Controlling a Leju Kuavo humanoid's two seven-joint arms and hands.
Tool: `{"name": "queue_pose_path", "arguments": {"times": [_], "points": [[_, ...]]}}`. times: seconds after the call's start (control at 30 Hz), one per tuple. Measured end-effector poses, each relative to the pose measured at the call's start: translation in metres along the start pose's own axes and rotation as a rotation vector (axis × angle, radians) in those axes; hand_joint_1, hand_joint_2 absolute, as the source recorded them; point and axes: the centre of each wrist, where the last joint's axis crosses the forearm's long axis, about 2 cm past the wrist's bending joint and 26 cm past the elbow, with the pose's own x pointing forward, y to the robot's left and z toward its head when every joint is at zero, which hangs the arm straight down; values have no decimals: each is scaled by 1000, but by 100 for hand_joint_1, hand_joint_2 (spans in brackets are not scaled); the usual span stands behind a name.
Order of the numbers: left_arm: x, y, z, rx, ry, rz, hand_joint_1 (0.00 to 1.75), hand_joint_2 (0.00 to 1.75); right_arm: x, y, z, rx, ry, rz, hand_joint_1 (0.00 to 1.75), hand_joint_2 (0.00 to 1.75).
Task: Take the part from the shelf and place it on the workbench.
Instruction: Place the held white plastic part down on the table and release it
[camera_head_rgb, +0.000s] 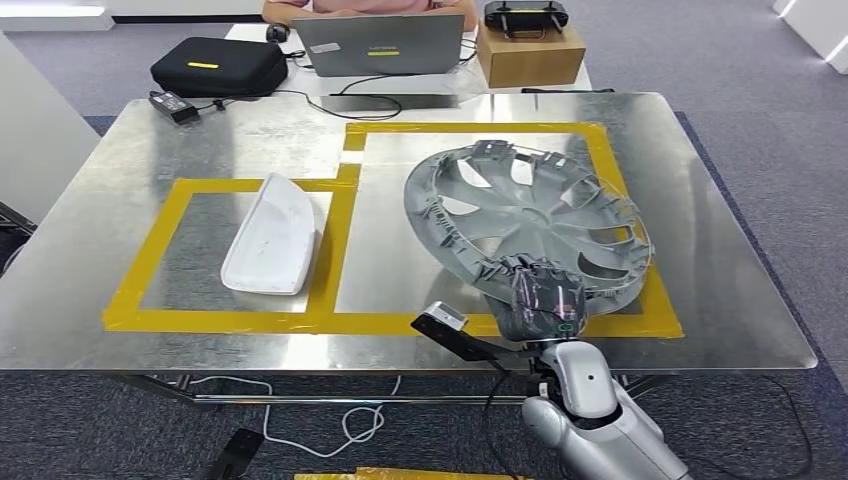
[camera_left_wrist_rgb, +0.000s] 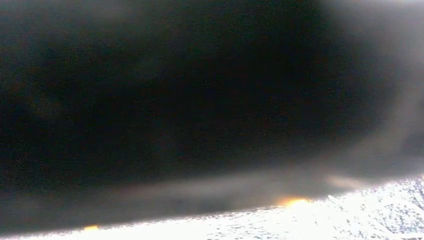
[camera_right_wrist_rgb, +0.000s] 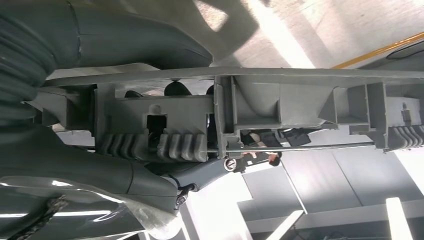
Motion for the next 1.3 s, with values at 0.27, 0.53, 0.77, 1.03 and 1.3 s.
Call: {"name": "queue_pose_path", "arguments": {"times": [0.27, 0.53, 0.77, 1.03, 1.3], "points": [[-1, 3, 0, 22, 16, 11, 0, 0, 2, 2, 1, -8, -52, 78, 175, 175], [-2, 4, 0, 28, 30, 15, 0, 0, 6, 5, 2, -21, -100, 112, 175, 175], [-2, 4, 0, 1, 49, 19, 0, 175, 5, 8, 1, -24, -107, 116, 0, 0], [-2, 3, 0, -31, 49, 18, 0, 0, 5, 6, -6, -40, -116, 119, 0, 0], [-2, 3, 0, -36, 65, 12, 0, 0, 3, 8, -7, -42, -117, 120, 0, 0]]}}
